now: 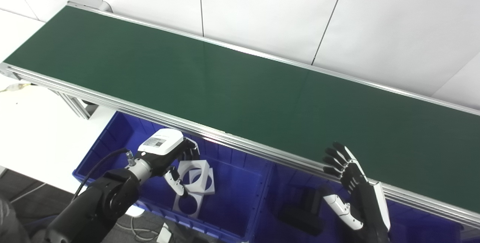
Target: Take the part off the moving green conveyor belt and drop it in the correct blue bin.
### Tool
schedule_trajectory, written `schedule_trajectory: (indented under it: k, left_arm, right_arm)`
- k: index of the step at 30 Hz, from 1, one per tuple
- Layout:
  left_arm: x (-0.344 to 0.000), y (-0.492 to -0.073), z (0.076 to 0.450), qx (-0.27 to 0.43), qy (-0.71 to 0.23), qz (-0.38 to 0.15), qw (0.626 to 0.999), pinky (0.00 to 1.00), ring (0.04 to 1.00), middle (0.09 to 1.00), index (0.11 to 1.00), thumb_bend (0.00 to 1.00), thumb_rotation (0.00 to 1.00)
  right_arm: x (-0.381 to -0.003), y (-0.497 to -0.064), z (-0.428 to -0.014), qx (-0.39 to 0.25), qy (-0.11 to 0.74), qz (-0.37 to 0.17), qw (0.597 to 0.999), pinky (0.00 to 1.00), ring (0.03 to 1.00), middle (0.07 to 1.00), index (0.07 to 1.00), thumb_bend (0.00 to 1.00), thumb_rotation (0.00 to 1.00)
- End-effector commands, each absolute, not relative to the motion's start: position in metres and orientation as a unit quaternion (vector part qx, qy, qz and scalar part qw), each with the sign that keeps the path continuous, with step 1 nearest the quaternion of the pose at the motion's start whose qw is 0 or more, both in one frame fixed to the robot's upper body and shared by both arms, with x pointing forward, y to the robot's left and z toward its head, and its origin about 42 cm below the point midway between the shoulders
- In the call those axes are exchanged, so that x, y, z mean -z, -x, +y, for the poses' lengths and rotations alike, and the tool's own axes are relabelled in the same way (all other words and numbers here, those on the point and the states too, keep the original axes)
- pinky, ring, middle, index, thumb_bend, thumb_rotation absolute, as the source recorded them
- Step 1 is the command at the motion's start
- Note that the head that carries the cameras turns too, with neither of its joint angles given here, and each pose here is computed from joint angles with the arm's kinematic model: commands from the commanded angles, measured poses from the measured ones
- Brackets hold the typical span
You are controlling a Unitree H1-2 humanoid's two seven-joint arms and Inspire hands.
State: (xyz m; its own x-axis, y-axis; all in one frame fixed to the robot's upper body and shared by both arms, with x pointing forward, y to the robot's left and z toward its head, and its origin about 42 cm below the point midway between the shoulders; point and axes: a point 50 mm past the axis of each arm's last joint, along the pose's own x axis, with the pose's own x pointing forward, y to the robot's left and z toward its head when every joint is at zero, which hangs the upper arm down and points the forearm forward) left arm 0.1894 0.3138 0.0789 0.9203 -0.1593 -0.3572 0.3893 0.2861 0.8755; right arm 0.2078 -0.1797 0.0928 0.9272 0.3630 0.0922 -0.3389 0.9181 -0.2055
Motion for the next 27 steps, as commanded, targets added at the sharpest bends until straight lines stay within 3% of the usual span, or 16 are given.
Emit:
schedule_trajectory:
  k: [1, 3, 4, 6, 9, 11, 12, 18, 23, 26, 27]
  left_arm:
    - [-0.093, -0.195, 0.314, 0.158, -0.593, 0.071, 0.787, 0.59, 0.566, 0.487, 0.498, 0.52, 0.0]
    - [-0.098, -0.195, 0.312, 0.159, -0.605, 0.069, 0.777, 0.59, 0.617, 0.502, 0.494, 0.52, 0.0]
    - [-0.1, -0.195, 0.311, 0.16, -0.61, 0.07, 0.773, 0.61, 0.661, 0.634, 0.616, 0.7, 0.0]
    - [-0.105, -0.195, 0.308, 0.163, -0.619, 0.072, 0.765, 0.64, 0.723, 0.762, 0.751, 0.82, 0.0]
    - [-0.112, -0.195, 0.306, 0.169, -0.623, 0.09, 0.759, 0.68, 0.804, 0.894, 0.887, 0.88, 0.0]
    - [-0.114, -0.195, 0.306, 0.174, -0.629, 0.102, 0.751, 0.69, 0.823, 0.924, 0.914, 0.89, 0.0]
    - [-0.115, -0.195, 0.307, 0.176, -0.633, 0.108, 0.746, 0.76, 0.929, 0.976, 0.96, 0.94, 0.0]
    - [-0.122, -0.193, 0.308, 0.174, -0.641, 0.126, 0.737, 0.9, 0.999, 1.0, 1.0, 0.98, 0.0]
    - [-0.144, -0.19, 0.307, 0.181, -0.628, 0.143, 0.743, 0.93, 1.0, 1.0, 1.0, 0.97, 0.03]
    - [-0.169, -0.189, 0.302, 0.196, -0.595, 0.143, 0.766, 0.81, 0.911, 0.967, 0.97, 0.93, 0.04]
    - [-0.179, -0.188, 0.3, 0.198, -0.585, 0.134, 0.775, 0.74, 0.854, 0.911, 0.937, 0.92, 0.05]
  right_arm:
    - [-0.103, -0.21, -0.177, -0.179, 0.085, -0.087, 0.976, 0.73, 0.81, 0.85, 0.903, 0.66, 0.59]
    - [-0.104, -0.21, -0.177, -0.179, 0.085, -0.086, 0.976, 0.73, 0.809, 0.85, 0.903, 0.66, 0.59]
    - [-0.104, -0.21, -0.177, -0.179, 0.085, -0.085, 0.977, 0.73, 0.809, 0.85, 0.903, 0.66, 0.59]
    - [-0.104, -0.211, -0.177, -0.179, 0.084, -0.084, 0.977, 0.73, 0.809, 0.85, 0.903, 0.66, 0.59]
    - [-0.103, -0.211, -0.177, -0.179, 0.084, -0.084, 0.977, 0.73, 0.81, 0.85, 0.904, 0.66, 0.59]
    - [-0.103, -0.211, -0.177, -0.179, 0.084, -0.084, 0.977, 0.73, 0.81, 0.851, 0.904, 0.66, 0.59]
    - [-0.103, -0.211, -0.177, -0.178, 0.084, -0.084, 0.977, 0.73, 0.809, 0.85, 0.902, 0.66, 0.59]
    - [-0.103, -0.21, -0.178, -0.177, 0.082, -0.082, 0.977, 0.73, 0.807, 0.848, 0.901, 0.66, 0.57]
    - [-0.102, -0.21, -0.178, -0.177, 0.08, -0.081, 0.978, 0.73, 0.807, 0.846, 0.899, 0.66, 0.57]
    - [-0.101, -0.209, -0.178, -0.178, 0.078, -0.078, 0.978, 0.73, 0.81, 0.849, 0.9, 0.67, 0.58]
    - [-0.1, -0.209, -0.178, -0.177, 0.077, -0.078, 0.978, 0.74, 0.811, 0.849, 0.901, 0.67, 0.57]
